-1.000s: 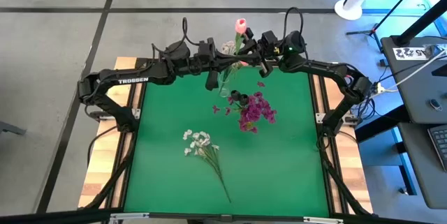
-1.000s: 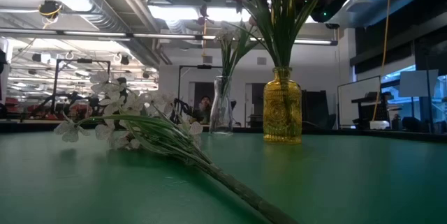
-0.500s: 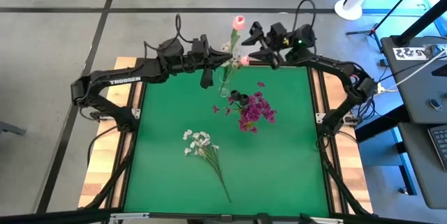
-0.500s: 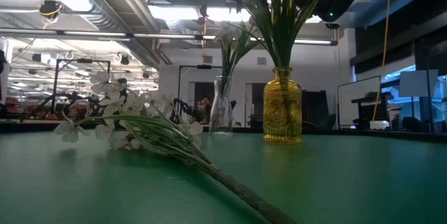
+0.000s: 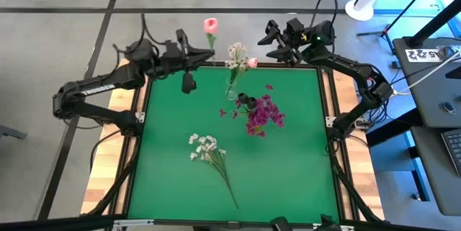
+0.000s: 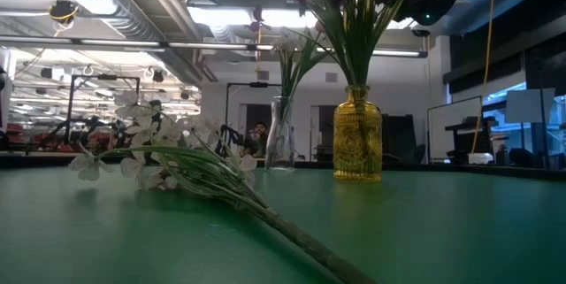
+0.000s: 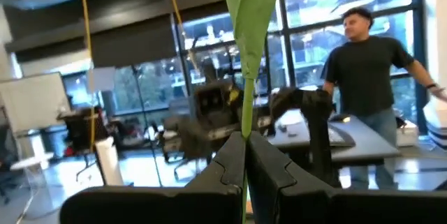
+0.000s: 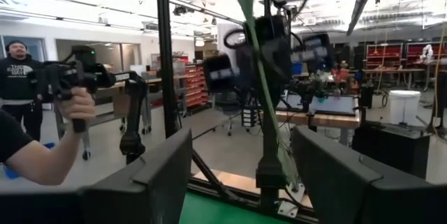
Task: Sort flowers into vase by color
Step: Put the pink flower into the transparent vase
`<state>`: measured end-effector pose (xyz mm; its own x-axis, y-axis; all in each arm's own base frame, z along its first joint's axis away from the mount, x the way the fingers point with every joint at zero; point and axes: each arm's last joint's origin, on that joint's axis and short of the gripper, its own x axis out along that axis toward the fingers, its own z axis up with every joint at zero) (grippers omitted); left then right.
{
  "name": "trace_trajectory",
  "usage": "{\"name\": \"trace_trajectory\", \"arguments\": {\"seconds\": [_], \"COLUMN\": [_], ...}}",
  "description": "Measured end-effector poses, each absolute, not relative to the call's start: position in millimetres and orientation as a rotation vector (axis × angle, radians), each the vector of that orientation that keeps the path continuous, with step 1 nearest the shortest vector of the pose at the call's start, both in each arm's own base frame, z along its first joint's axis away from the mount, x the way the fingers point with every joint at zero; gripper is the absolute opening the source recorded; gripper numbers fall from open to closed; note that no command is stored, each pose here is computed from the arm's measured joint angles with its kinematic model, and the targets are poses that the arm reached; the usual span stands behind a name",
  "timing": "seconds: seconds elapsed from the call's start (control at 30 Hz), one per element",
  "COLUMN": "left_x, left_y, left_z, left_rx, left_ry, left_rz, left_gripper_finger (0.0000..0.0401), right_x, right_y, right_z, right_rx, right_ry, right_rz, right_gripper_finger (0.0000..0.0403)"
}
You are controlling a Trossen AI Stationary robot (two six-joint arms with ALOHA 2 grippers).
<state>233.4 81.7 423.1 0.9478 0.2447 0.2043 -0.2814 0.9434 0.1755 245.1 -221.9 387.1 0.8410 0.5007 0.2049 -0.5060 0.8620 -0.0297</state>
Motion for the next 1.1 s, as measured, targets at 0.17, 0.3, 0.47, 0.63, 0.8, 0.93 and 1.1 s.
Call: {"name": "trace_trajectory", "arguments": {"seconds": [0.17, 0.3, 0.47, 0.63, 0.8, 0.93, 1.1], "left_x": [229.4, 230.2, 233.5, 251.4, 261.1, 262.7, 264.8], "left_y": [85.0, 94.2, 102.3, 111.2, 119.5, 126.1, 133.9], "left_z": [378.6, 332.9, 292.3, 264.8, 247.0, 240.1, 228.8], "left_rx": [0.155, 0.111, 0.081, 0.069, 0.069, 0.076, 0.064], "left_ry": [-0.147, -0.281, -0.409, -0.373, -0.382, -0.392, -0.349], "left_rz": [0.283, 0.311, 0.288, 0.290, 0.301, 0.318, 0.343], "left_gripper_finger": [0.0000, 0.0000, 0.0000, 0.0000, 0.0000, 0.0000, 0.0000], "right_x": [245.3, 245.4, 245.5, 245.6, 247.0, 249.0, 251.2], "right_y": [-221.8, -221.8, -221.8, -221.9, -223.4, -225.5, -227.9], "right_z": [387.0, 387.0, 386.9, 386.9, 384.6, 381.2, 376.8], "right_rx": [0.009, 0.006, 0.006, 0.008, 0.033, 0.043, 0.042], "right_ry": [-0.214, -0.215, -0.214, -0.214, -0.198, -0.181, -0.164], "right_rz": [0.530, 0.530, 0.530, 0.529, 0.523, 0.514, 0.501], "right_gripper_finger": [0.0246, 0.0246, 0.0246, 0.0246, 0.0246, 0.0246, 0.0246]}}
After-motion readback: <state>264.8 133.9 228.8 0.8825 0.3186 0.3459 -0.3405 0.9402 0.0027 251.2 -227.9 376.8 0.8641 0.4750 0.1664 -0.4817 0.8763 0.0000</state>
